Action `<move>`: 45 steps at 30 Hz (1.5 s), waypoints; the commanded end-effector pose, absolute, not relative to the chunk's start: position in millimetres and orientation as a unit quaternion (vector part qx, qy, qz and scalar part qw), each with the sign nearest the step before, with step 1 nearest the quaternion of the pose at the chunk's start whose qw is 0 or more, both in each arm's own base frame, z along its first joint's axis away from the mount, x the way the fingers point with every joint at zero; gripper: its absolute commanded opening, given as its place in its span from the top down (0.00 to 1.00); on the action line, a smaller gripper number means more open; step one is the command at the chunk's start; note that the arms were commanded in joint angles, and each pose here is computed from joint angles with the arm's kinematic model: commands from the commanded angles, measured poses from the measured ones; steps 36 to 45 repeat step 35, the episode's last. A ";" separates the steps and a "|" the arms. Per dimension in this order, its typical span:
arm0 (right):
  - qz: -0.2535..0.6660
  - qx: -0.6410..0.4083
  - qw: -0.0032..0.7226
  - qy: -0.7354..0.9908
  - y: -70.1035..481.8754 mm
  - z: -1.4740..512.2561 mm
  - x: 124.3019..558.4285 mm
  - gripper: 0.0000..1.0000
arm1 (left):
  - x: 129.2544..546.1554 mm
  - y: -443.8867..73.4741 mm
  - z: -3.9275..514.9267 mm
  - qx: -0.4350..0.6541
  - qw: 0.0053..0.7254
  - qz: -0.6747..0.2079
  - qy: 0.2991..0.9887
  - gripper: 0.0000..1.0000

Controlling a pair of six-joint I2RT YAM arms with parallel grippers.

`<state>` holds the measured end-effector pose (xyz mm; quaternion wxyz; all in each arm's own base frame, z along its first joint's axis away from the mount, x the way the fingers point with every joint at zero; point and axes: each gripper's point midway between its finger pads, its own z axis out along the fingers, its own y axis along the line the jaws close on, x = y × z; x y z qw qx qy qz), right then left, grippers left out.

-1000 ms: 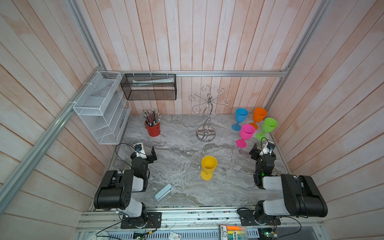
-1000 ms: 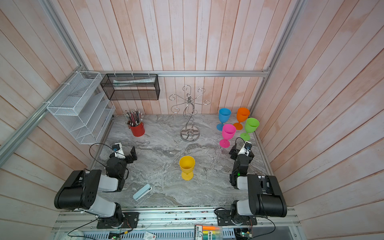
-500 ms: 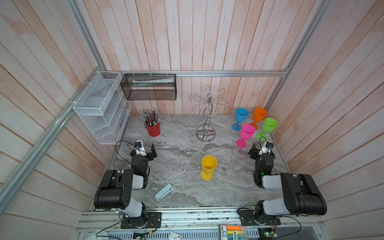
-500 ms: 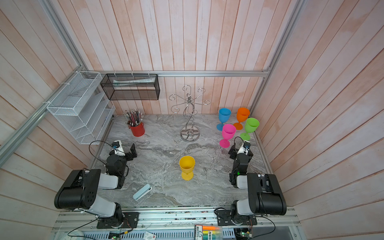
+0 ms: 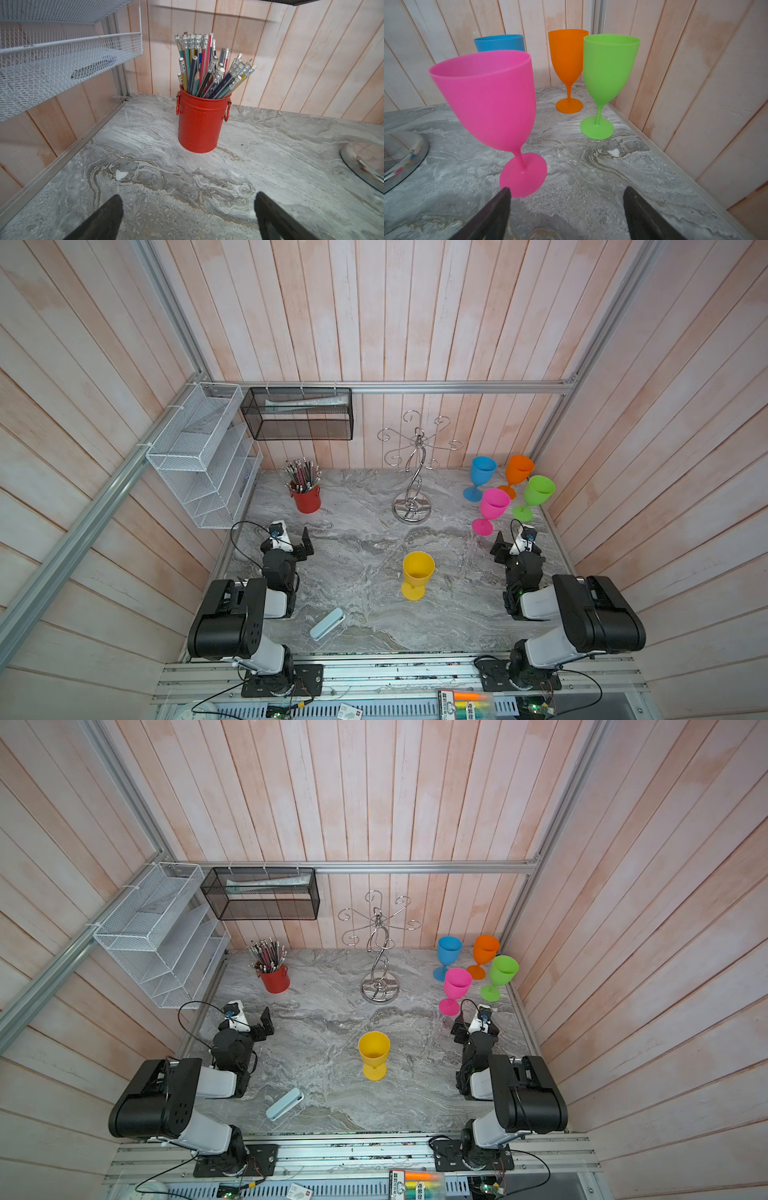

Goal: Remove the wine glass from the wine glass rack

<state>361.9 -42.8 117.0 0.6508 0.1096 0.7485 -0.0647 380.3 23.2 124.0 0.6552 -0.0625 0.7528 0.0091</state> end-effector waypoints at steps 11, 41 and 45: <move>-0.066 0.108 0.656 0.744 -42.7 125.8 369.7 0.02 | 384.0 24.3 128.4 -0.064 0.658 0.026 0.750 0.00; -0.066 0.104 0.655 0.746 -41.8 125.3 370.8 0.02 | 384.0 24.3 128.4 -0.064 0.658 0.026 0.750 0.00; -0.066 0.104 0.655 0.746 -41.8 125.3 370.8 0.02 | 384.0 24.3 128.4 -0.064 0.658 0.026 0.750 0.00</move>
